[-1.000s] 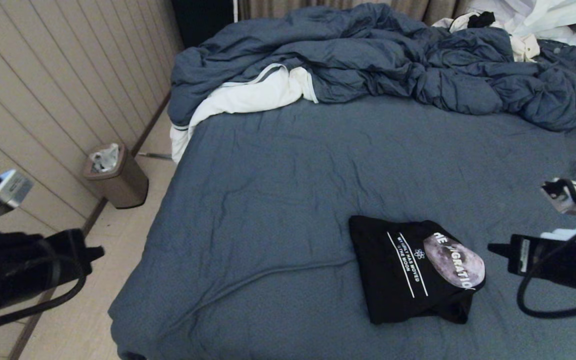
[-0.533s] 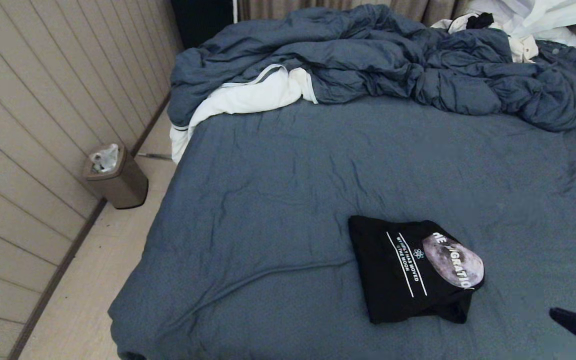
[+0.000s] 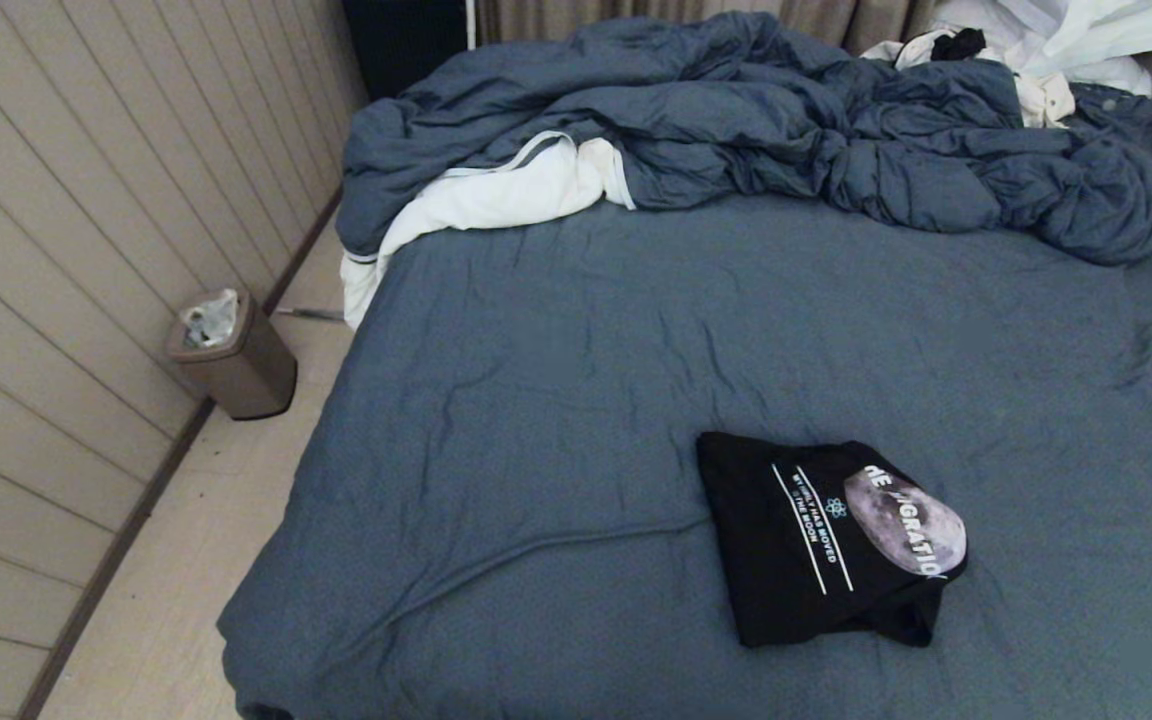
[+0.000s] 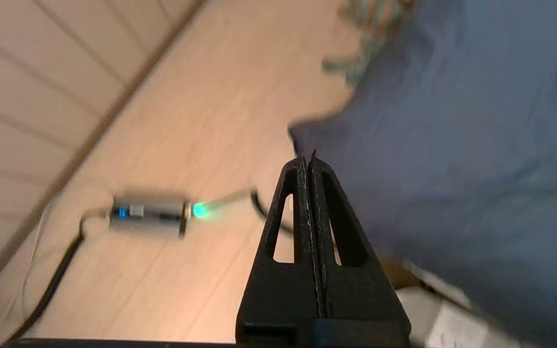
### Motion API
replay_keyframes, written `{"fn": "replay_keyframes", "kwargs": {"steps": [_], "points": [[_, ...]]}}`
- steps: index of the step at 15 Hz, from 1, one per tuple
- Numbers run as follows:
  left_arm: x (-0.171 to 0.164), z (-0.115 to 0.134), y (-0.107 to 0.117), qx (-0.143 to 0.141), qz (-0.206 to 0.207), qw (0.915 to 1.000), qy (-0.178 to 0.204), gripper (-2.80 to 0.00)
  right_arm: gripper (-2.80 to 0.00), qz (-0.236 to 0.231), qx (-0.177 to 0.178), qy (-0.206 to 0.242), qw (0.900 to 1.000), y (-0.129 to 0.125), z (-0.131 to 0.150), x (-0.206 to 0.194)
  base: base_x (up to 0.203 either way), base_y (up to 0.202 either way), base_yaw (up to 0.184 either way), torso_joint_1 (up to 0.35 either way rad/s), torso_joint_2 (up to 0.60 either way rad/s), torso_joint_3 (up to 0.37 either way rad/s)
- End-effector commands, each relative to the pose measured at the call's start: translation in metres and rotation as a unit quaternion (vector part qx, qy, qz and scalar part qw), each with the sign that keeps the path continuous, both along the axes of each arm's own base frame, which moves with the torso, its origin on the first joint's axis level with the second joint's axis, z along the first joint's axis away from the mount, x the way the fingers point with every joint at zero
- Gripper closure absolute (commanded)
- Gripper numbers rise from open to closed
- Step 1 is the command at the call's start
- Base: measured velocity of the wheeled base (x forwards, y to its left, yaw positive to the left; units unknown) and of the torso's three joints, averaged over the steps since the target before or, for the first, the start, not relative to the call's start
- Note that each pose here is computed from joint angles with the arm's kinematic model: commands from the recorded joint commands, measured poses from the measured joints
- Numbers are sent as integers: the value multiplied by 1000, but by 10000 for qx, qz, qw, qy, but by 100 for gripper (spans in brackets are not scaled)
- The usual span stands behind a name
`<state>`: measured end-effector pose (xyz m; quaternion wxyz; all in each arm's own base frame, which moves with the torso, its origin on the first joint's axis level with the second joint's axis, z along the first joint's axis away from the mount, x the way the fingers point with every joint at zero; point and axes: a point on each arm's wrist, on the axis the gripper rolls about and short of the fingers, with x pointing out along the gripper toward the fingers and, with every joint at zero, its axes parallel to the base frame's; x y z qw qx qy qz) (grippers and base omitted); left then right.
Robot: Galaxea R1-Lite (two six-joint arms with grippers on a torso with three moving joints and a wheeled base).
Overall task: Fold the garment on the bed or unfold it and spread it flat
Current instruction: Unford the black T-shirt
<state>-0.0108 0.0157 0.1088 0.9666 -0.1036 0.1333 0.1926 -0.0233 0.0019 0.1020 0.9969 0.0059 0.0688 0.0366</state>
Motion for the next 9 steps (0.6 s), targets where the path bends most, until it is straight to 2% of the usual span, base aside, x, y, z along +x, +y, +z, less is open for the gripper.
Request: {"fn": "replay_keyframes", "kwargs": {"steps": [1,3,4,5,7,8,9], "points": [[0,-3,-1,94,340,9994,-73,0,0,-104,30,-316,9994,-1,-19,-7,0,0,0,0,0,0],[-1,-4,-2,166,855,9961,-168,0,0,-94,71,-306,9995,-1,-19,-7,0,0,0,0,0,0],[-4,-5,-2,247,902,9952,-283,0,0,-85,72,-306,9995,-1,-19,-7,0,0,0,0,0,0],[-10,-7,-3,395,773,9950,-487,0,0,-79,72,-306,9995,-1,-19,-7,0,0,0,0,0,0],[-22,-13,-6,1116,142,9901,-843,0,0,-82,98,-297,9995,-1,-19,-7,0,0,0,0,0,0],[-24,-15,-8,1481,-411,9839,-912,0,0,-98,157,-286,9994,-1,-20,-6,0,0,0,0,0,0],[-22,-16,-11,1482,-940,9794,-998,0,0,-125,221,-312,9992,-1,-20,-6,0,0,0,0,0,0]]}}
